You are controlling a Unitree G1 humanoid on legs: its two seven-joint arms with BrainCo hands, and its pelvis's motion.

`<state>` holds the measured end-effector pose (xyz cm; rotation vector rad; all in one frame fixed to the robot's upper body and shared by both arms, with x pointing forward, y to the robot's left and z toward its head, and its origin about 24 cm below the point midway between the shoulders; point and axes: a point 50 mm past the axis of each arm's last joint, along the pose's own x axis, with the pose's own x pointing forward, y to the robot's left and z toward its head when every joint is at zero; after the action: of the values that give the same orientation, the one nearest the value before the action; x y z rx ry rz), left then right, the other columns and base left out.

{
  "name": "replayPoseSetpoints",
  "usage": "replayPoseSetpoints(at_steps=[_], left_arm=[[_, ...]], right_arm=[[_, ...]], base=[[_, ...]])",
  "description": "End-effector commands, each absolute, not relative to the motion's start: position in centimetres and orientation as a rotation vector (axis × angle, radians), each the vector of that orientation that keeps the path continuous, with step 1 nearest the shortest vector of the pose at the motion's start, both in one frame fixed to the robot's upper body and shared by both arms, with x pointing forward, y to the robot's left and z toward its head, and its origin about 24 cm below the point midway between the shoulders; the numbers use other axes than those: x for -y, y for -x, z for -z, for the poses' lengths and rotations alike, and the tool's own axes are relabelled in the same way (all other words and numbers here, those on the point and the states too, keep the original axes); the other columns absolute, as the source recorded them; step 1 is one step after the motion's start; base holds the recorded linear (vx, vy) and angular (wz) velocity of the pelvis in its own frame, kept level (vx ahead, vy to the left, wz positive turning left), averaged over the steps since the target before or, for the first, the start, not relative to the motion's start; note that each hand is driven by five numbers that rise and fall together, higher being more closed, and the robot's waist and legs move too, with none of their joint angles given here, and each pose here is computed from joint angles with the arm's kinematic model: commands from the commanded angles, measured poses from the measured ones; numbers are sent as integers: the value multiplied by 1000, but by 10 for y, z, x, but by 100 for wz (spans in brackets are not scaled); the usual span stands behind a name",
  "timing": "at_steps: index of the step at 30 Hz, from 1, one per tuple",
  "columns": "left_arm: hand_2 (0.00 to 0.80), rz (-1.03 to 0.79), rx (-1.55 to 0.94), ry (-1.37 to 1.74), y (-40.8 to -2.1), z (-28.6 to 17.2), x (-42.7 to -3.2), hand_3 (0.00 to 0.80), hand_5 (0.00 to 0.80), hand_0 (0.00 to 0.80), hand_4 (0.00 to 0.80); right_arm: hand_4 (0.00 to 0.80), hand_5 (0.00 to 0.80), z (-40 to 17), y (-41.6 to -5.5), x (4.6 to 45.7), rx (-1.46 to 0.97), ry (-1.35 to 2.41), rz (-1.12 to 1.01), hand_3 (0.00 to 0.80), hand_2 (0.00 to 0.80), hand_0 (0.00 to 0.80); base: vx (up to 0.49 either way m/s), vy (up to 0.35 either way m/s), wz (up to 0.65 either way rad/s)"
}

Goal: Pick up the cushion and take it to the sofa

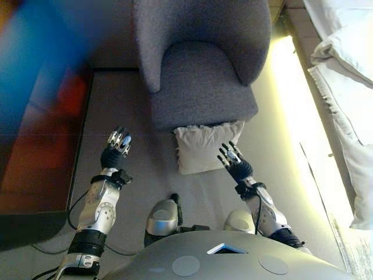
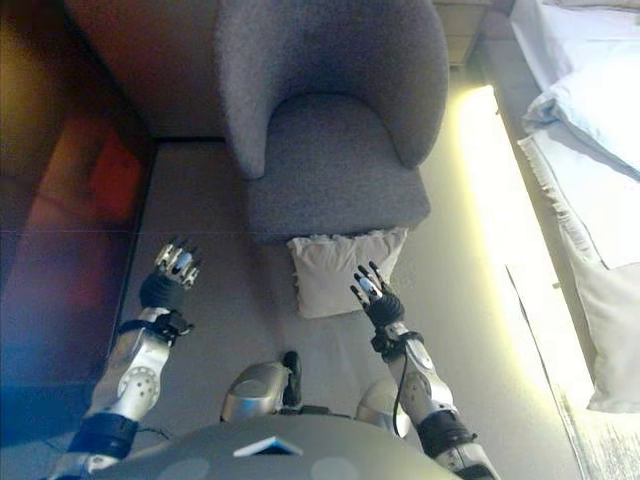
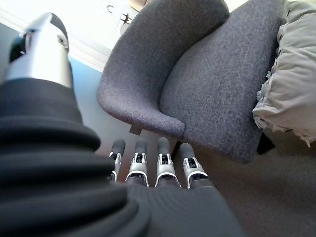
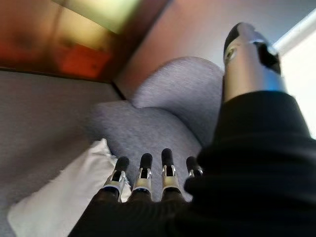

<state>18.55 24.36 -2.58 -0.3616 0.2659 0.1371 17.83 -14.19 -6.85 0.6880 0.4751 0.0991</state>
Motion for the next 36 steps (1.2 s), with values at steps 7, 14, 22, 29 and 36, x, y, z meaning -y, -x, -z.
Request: replayPoseSetpoints(at_steps=[7, 14, 22, 29, 36], left_arm=[[0, -30, -152, 383, -170, 10, -242, 0, 0, 0, 0], [0, -23, -178, 444, -170, 16, -228, 0, 0, 0, 0], [0, -9, -189, 495, -185, 16, -208, 0, 0, 0, 0], [0, -23, -189, 488, -185, 16, -210, 0, 0, 0, 0], [0, -28, -178, 489, -175, 19, -221, 0, 0, 0, 0]], right_arm=[[0, 0, 56, -191, 157, -404, -690, -90, 0, 0, 0], [0, 0, 57, -192, 150, -437, -670, -117, 0, 0, 0], [0, 0, 56, -189, 165, -432, -628, -89, 0, 0, 0], [0, 0, 58, -181, 172, -413, -641, -94, 0, 0, 0], [0, 0, 64, -170, 174, -402, -662, -73, 0, 0, 0]], base=[[435, -74, 67], [306, -144, 20], [188, -161, 20], [205, 189, 2], [261, 203, 11]])
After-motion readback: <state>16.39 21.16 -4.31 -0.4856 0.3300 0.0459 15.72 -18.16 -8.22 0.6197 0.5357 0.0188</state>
